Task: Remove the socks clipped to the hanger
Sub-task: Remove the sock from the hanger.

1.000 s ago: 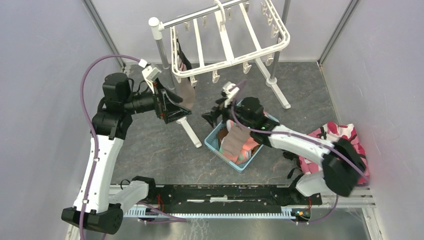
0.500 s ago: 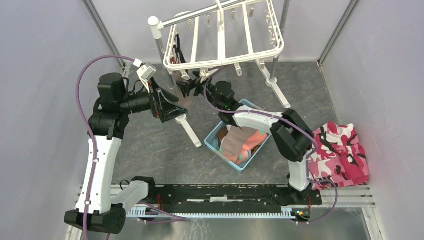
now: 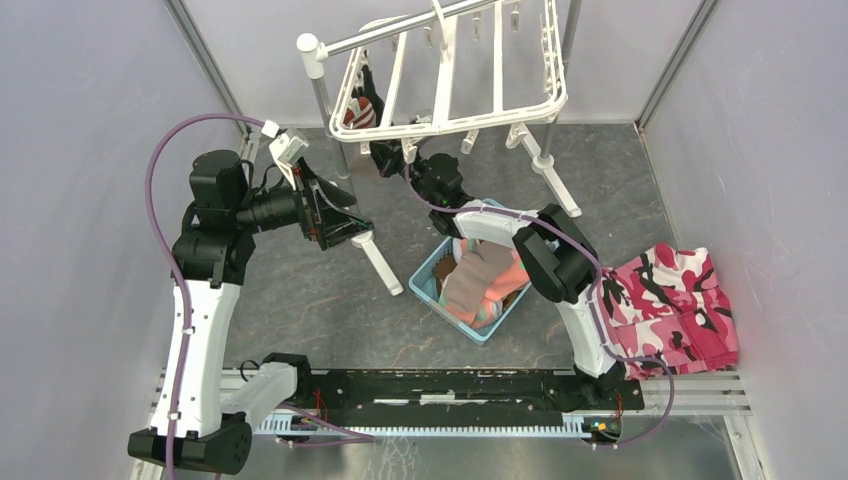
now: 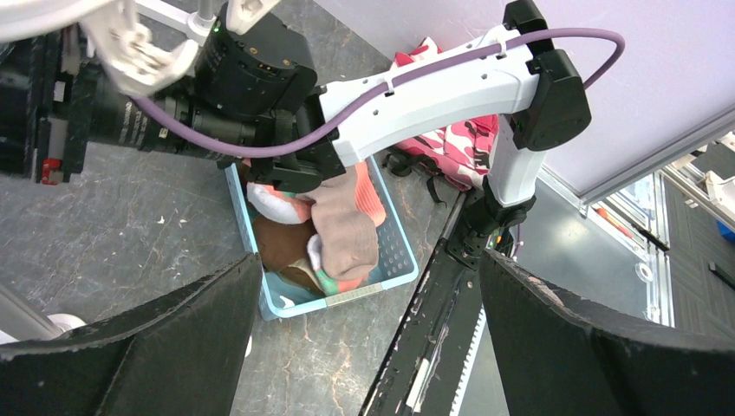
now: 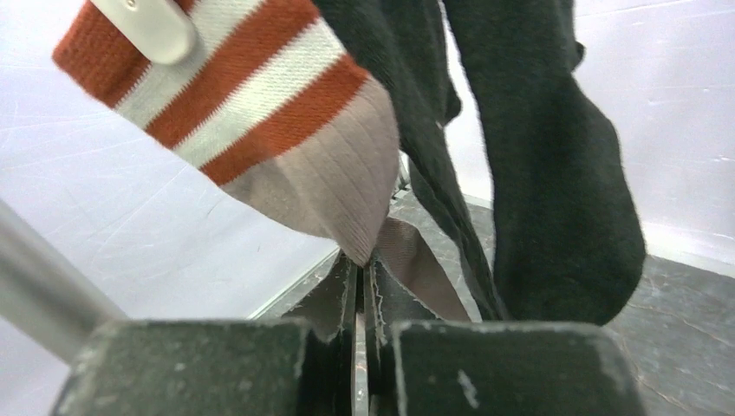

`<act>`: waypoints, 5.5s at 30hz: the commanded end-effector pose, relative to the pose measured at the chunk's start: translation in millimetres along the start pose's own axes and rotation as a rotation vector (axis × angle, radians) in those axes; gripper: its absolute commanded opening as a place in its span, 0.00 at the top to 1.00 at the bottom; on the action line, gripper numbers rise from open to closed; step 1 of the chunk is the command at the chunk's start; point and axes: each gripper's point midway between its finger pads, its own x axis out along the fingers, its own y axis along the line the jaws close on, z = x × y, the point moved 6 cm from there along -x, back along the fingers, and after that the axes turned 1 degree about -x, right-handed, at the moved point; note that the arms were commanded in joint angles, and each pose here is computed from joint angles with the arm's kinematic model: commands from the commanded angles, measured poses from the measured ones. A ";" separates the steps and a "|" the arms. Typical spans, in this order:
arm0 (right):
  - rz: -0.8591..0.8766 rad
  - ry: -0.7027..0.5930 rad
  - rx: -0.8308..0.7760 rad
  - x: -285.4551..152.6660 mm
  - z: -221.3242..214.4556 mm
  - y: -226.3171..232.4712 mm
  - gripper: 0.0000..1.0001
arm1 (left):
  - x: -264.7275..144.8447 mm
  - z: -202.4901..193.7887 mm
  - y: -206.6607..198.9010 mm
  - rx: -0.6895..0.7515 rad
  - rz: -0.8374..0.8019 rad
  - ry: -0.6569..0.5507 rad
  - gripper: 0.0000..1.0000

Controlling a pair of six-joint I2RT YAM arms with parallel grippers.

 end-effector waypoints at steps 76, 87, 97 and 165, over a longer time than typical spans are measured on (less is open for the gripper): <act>-0.025 -0.053 0.099 -292.8 261.6 57.4 1.00 | 18.0 83.9 5.2 0.231 0.238 -0.222 0.32; 0.028 -0.031 0.101 -291.8 288.1 74.4 1.00 | 15.8 65.3 6.0 0.236 0.225 -0.183 0.29; 0.234 0.206 0.256 -261.9 200.5 63.4 0.98 | 27.3 18.7 -15.2 0.132 -0.045 -0.096 0.25; 0.045 0.246 0.424 -227.1 86.6 76.6 0.99 | 129.1 32.4 -12.8 0.232 0.240 -0.174 0.07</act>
